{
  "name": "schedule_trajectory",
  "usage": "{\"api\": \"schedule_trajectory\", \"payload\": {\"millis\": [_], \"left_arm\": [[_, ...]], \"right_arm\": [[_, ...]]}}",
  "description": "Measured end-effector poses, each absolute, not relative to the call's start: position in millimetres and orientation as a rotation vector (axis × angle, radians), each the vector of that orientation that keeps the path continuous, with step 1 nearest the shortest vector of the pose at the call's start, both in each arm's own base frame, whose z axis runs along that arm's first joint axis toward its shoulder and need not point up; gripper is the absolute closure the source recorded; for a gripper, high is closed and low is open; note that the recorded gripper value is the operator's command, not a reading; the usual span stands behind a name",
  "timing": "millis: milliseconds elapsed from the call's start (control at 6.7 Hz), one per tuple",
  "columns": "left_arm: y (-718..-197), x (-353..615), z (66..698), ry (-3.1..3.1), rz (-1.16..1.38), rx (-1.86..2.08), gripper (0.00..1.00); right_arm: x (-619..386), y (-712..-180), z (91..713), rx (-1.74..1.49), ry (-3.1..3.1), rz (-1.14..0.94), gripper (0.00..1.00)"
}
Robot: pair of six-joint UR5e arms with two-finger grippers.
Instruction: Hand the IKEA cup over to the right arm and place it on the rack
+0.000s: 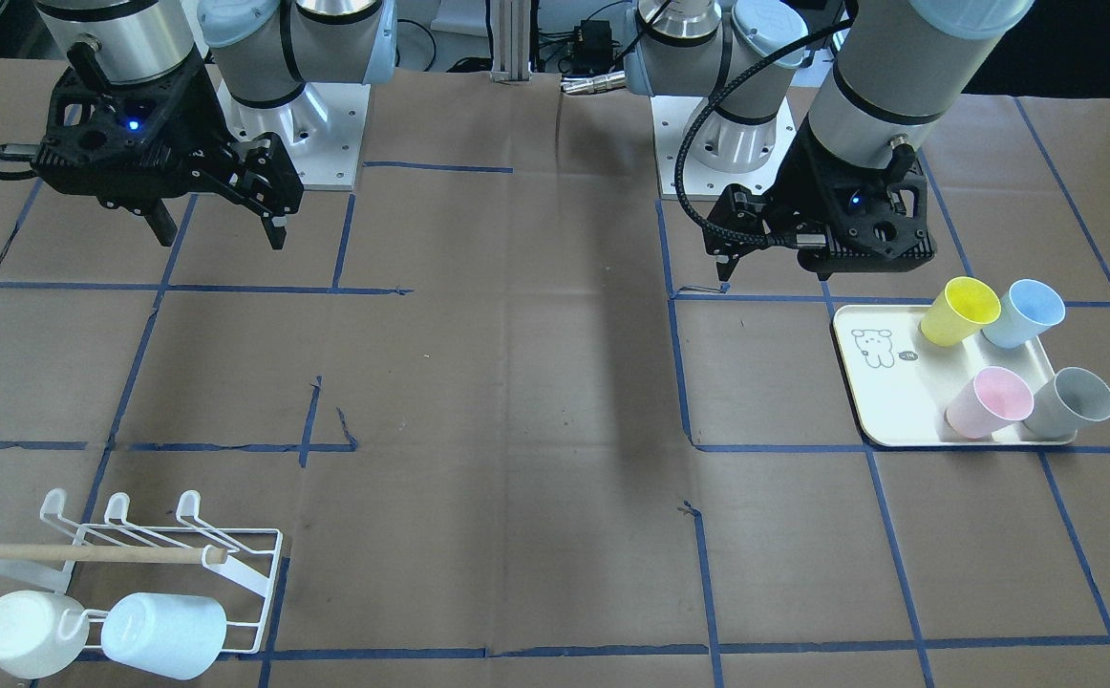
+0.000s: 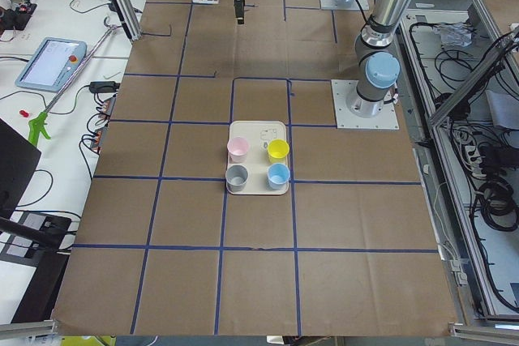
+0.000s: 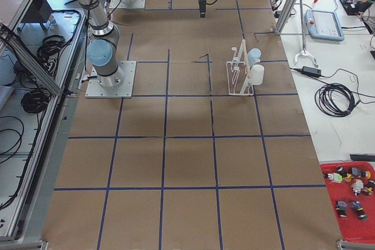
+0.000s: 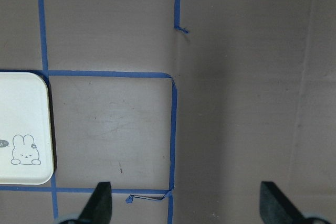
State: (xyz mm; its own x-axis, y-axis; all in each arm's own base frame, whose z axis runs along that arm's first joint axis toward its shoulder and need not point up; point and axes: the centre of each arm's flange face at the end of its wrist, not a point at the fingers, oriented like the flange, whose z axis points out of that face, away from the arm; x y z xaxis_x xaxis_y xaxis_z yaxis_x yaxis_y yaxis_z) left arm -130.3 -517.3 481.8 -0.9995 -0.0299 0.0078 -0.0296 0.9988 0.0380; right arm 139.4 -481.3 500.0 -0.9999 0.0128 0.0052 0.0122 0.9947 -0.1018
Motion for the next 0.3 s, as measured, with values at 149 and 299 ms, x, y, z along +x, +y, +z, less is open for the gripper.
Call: {"api": "schedule_trajectory", "payload": {"millis": [149,299], "left_arm": [[-517.3,-130.3,481.8,-3.132,-0.059,0.047,0.01],[-517.2,-130.3,481.8,-3.132,-0.059,0.047,0.01]], "right_arm": [[139.4,-481.2,500.3,-0.020,-3.132,0.162,0.00],[139.4,-481.2,500.7,-0.020,-3.132,0.165,0.00]]}}
